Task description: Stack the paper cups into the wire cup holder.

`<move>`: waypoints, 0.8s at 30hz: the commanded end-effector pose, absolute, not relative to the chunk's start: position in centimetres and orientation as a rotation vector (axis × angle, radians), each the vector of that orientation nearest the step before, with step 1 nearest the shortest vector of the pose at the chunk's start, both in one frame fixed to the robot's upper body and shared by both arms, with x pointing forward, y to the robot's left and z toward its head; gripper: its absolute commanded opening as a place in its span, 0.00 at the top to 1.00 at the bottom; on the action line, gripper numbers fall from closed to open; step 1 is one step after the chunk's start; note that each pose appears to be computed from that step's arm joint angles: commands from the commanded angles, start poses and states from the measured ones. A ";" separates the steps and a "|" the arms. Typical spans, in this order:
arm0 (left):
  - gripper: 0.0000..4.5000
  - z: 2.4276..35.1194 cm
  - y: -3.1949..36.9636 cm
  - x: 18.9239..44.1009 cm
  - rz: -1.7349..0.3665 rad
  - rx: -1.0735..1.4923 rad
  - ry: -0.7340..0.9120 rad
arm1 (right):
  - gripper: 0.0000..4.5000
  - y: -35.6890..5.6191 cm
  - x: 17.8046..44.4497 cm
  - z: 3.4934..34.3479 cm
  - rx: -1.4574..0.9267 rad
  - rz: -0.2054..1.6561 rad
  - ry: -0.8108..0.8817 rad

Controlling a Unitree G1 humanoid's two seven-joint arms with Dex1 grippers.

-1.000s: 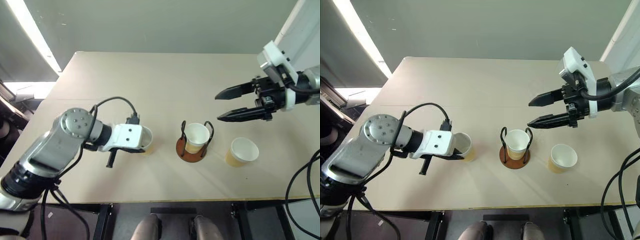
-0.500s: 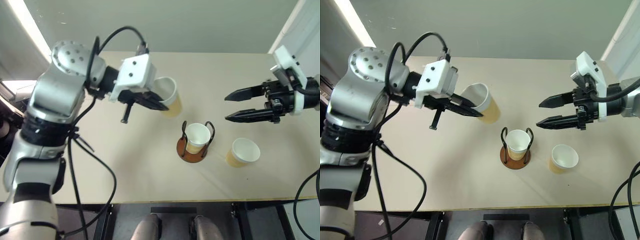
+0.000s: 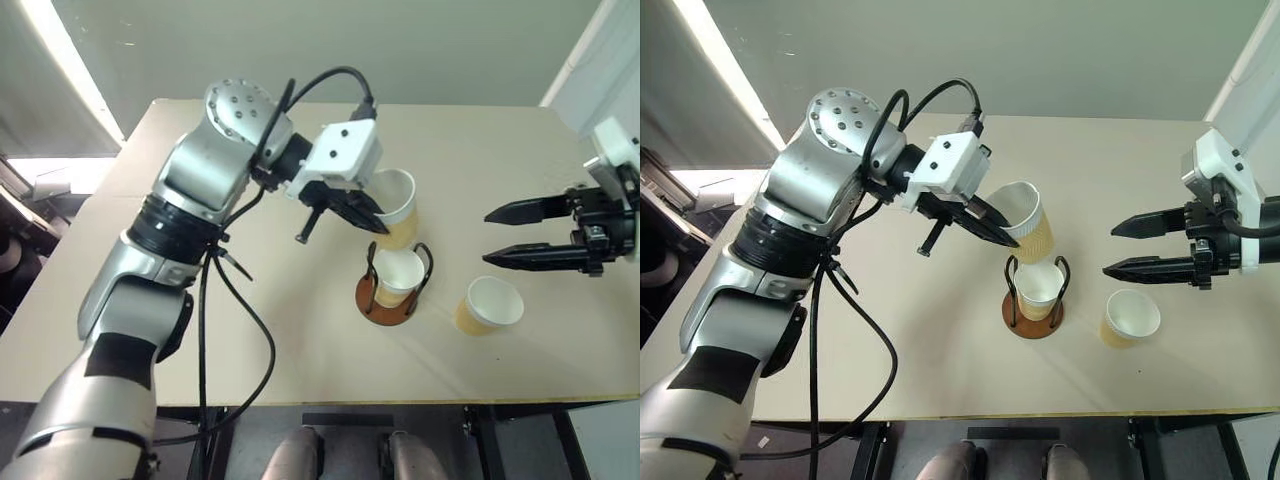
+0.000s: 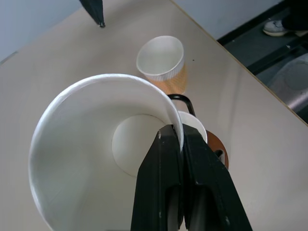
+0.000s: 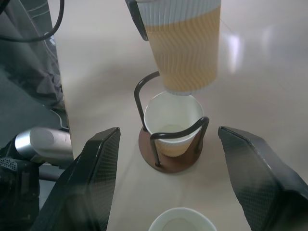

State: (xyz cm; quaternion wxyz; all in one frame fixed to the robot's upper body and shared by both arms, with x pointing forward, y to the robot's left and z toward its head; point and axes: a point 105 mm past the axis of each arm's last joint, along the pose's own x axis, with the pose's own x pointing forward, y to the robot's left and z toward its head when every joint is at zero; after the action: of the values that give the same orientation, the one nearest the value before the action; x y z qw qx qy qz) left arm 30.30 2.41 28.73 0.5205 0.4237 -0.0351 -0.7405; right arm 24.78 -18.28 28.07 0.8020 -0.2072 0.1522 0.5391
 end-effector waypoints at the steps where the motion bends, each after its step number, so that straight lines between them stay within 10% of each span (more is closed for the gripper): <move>1: 1.00 29.1 1.8 29.5 -1.845 1.071 -0.117 | 0.25 -18.3 24.1 29.3 -0.480 1.122 0.268; 24: 1.00 23.0 0.6 30.1 -1.937 1.184 -0.003 | 0.25 -18.4 23.7 28.7 -0.466 1.084 0.276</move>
State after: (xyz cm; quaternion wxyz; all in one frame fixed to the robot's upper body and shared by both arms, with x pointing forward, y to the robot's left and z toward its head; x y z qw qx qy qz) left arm 30.06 0.47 22.99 0.4380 0.4564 0.0020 -0.7745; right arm 24.10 -18.28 27.39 0.8180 -0.1980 0.1536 0.5178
